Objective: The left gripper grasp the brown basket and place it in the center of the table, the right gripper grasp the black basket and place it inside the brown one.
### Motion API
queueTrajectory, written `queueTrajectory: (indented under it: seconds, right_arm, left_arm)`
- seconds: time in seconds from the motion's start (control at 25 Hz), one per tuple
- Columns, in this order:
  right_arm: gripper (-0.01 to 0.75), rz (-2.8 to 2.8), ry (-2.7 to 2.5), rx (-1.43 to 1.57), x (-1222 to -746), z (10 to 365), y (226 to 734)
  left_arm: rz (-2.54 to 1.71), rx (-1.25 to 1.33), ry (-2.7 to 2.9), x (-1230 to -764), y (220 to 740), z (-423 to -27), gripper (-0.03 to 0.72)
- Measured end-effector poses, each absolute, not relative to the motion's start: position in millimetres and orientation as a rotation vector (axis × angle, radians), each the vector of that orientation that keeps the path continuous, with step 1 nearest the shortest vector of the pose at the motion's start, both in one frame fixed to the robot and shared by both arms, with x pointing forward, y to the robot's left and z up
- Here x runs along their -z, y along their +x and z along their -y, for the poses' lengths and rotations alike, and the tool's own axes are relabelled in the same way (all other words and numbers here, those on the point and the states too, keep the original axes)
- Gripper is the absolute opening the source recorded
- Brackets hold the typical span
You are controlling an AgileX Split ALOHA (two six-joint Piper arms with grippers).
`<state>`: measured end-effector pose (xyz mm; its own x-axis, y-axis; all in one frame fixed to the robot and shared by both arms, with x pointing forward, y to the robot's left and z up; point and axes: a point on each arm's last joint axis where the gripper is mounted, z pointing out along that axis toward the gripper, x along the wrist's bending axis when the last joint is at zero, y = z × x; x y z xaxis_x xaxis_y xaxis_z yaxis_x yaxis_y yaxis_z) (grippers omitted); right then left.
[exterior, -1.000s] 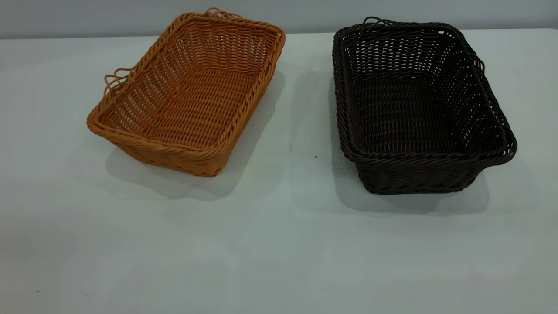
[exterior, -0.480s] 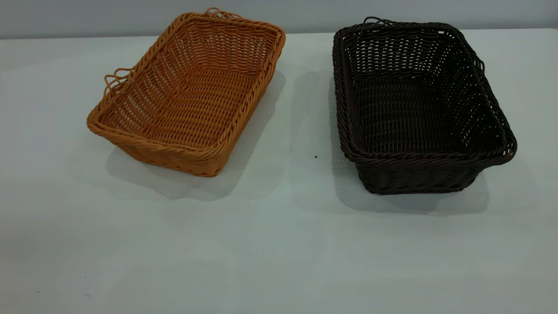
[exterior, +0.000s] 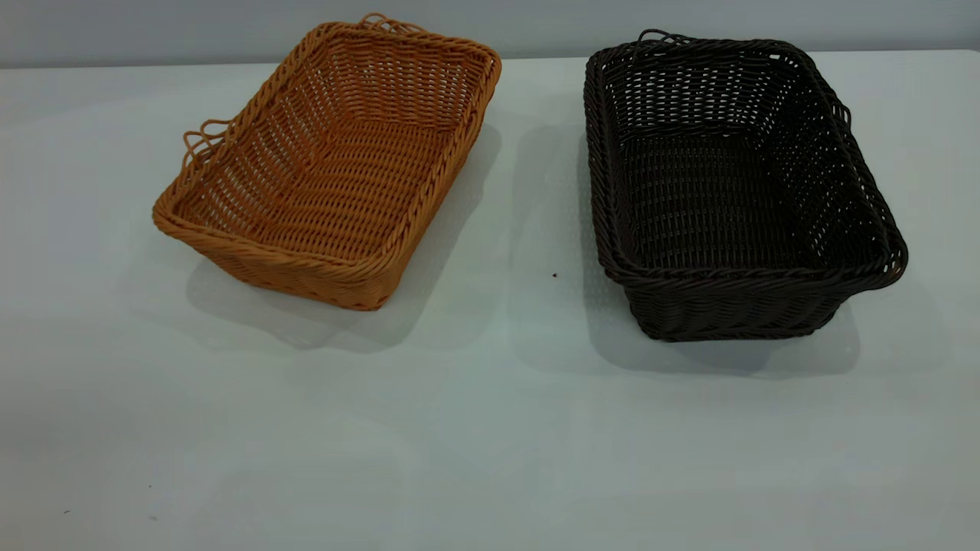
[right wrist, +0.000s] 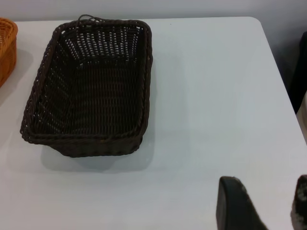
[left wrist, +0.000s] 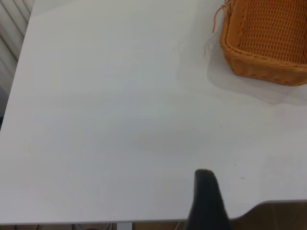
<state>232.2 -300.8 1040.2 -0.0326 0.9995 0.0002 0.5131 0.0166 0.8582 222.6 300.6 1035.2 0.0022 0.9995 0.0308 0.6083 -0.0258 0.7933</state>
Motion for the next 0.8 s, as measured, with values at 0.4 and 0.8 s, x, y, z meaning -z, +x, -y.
queueTrajectory:
  seconds: [0.4, 0.8]
  right_arm:
    - [0.239, -1.637, 1.582, -0.963, -1040.3, 297.7, 232.0]
    - [0.389, -1.778, 1.612, -0.981, -1051.2, 287.0, 264.3]
  left_arm:
    - [-1.665, -0.855, 1.693, -1034.9, 223.1, -300.6, 0.478]
    - [-1.684, -0.839, 1.705, -1053.1, 253.8, -301.6, 0.416]
